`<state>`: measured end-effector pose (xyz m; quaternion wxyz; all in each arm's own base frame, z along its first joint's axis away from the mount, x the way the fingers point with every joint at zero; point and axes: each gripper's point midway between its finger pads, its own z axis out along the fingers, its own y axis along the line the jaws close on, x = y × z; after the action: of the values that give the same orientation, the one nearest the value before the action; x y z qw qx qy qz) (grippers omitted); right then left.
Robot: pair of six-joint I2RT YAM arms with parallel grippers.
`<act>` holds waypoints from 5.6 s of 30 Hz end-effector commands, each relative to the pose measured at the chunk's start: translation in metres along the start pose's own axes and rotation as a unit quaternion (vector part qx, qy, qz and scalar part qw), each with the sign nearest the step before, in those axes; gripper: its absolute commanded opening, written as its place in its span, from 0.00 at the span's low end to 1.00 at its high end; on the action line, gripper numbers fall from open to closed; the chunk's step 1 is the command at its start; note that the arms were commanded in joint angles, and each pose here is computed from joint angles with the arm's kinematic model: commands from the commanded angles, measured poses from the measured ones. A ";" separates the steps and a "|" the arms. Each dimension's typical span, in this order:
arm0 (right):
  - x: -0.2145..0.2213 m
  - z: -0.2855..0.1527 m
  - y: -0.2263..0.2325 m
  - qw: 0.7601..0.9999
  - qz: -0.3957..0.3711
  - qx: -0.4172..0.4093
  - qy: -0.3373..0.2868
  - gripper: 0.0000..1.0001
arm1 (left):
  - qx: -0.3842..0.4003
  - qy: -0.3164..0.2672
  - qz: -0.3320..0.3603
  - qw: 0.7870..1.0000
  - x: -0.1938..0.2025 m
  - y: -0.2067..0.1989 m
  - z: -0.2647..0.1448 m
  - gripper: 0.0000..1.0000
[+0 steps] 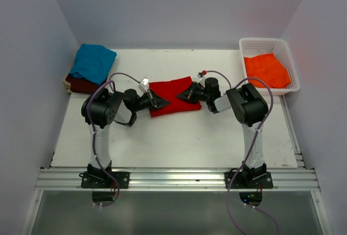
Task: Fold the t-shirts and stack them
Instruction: Smooth out wrinkles on the folded tshirt, then put the neatly folded tshirt into the corner of the board with the left arm
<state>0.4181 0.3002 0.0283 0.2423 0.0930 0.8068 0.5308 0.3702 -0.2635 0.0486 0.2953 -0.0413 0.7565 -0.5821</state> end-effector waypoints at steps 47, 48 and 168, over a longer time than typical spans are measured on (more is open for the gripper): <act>0.103 -0.010 -0.007 0.994 -0.069 0.064 0.055 0.00 | -0.143 -0.092 0.144 0.975 -0.012 -0.061 -0.085 0.00; 0.097 -0.011 0.017 0.995 -0.086 0.022 0.048 0.00 | -0.153 -0.093 0.145 0.973 -0.012 -0.064 -0.091 0.00; 0.078 -0.170 0.000 0.913 -0.227 0.326 0.089 0.46 | -0.079 -0.434 0.182 0.879 -0.330 -0.152 -0.271 0.00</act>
<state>0.2653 0.1912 0.0432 0.2176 -0.0699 0.9602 0.1606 0.4500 0.0503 0.2774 0.6251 -0.2461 0.6550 -0.3458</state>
